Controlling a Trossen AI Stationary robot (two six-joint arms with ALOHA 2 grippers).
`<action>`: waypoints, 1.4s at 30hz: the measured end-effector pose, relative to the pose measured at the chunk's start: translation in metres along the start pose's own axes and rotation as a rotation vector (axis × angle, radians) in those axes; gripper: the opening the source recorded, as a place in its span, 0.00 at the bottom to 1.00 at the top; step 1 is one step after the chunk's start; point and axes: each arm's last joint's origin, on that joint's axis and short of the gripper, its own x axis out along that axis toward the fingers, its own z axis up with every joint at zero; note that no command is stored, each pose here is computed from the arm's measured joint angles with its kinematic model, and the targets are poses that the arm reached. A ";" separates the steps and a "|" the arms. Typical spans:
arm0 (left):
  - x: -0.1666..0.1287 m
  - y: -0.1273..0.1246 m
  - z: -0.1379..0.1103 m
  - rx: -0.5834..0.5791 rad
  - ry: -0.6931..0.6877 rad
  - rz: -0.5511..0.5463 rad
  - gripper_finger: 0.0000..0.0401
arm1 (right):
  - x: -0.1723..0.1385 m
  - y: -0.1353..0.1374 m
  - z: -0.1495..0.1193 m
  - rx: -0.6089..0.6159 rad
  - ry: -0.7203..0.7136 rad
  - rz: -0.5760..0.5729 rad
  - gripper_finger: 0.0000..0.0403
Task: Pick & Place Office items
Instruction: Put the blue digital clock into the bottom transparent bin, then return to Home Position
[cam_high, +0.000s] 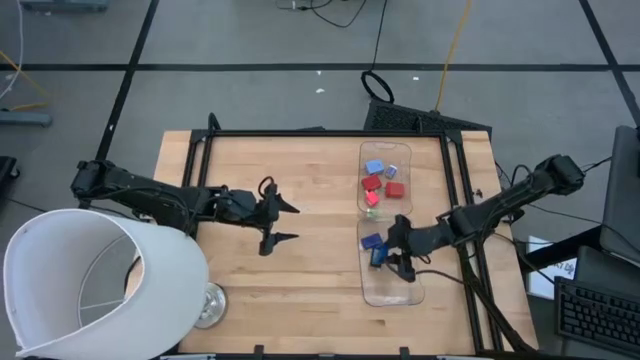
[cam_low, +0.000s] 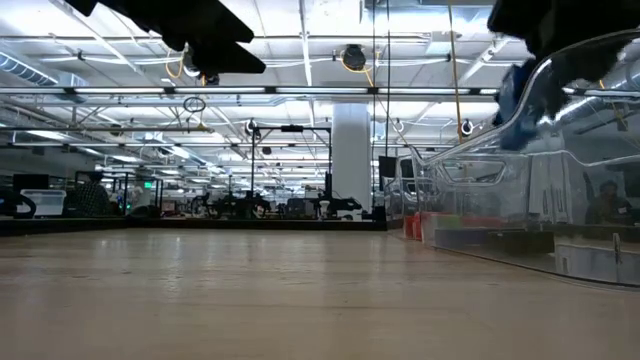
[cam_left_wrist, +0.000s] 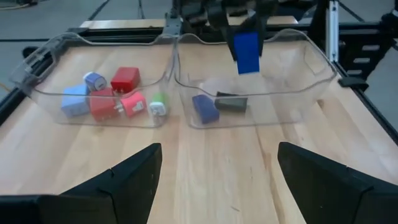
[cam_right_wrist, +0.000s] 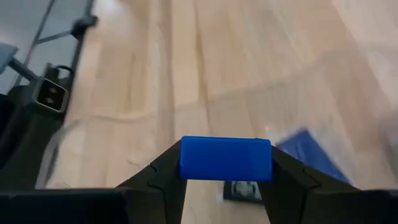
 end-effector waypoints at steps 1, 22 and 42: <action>0.000 0.000 0.000 -0.005 -0.002 0.008 0.80 | 0.001 -0.002 -0.004 0.017 0.012 -0.006 0.37; 0.000 0.001 0.004 -0.044 -0.042 0.038 0.80 | 0.013 -0.018 -0.035 0.129 0.006 0.066 0.48; -0.070 0.010 0.014 0.162 -0.071 0.080 0.81 | -0.091 -0.003 0.011 -0.350 -0.656 0.569 0.47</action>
